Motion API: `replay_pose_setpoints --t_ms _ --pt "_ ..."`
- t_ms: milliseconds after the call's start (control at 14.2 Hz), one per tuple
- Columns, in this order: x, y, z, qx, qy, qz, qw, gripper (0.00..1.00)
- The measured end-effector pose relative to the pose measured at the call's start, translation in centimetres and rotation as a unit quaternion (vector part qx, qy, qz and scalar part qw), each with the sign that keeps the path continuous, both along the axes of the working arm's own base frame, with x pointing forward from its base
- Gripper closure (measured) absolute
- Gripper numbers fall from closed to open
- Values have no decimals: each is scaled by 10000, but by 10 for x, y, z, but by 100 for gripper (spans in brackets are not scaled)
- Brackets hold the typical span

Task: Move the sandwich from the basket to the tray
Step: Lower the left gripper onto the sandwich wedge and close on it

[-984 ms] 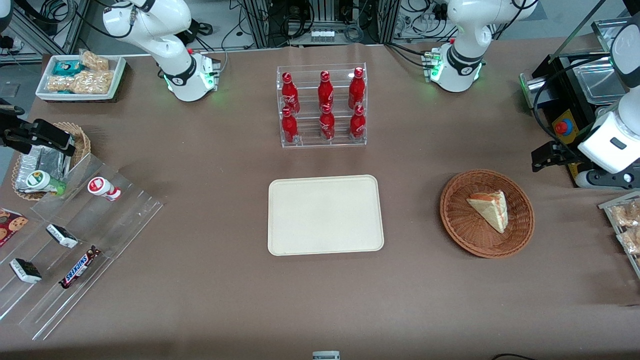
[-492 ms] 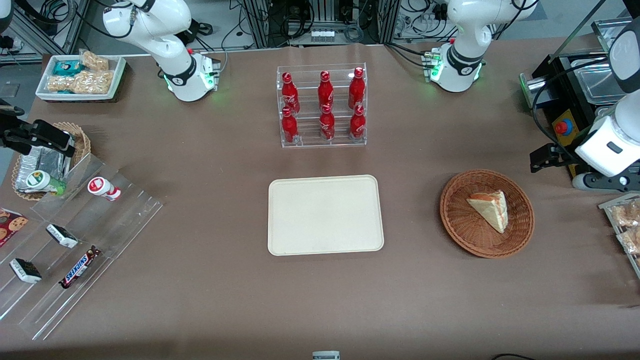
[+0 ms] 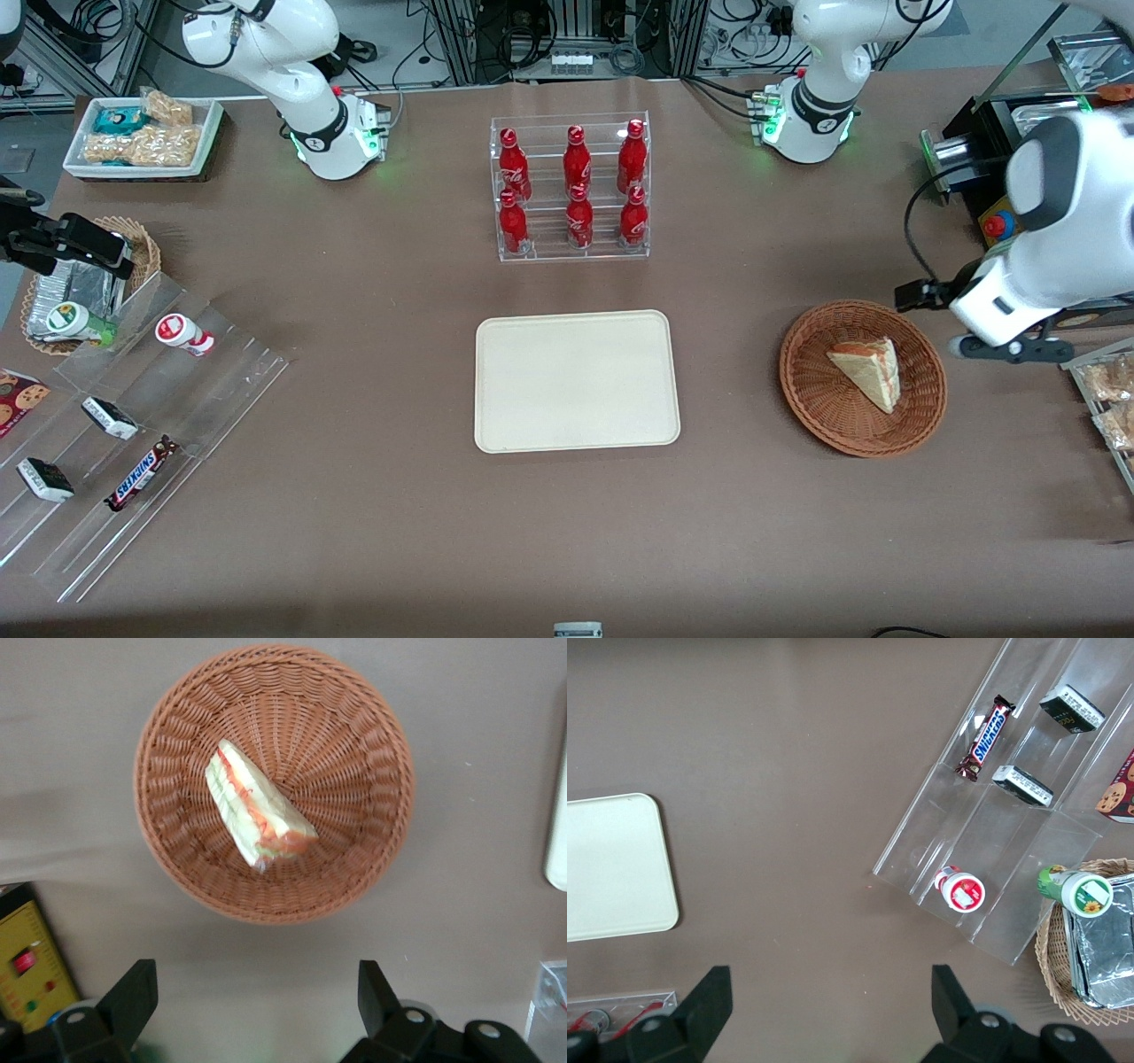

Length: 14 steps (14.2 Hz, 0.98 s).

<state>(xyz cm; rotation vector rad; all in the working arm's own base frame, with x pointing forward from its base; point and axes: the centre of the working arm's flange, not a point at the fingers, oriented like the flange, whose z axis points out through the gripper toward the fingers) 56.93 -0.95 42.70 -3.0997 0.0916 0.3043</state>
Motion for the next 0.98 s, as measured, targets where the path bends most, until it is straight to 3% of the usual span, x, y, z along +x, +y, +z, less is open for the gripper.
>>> replay_pose_setpoints --t_ms 352,562,703,984 --pt "-21 0 -95 85 -206 699 9973 0" --pt "-19 12 -107 233 -285 1628 9860 0" --pt "-14 25 -107 315 -503 2426 9683 0" --pt "-4 33 -125 433 -764 4014 9117 0"
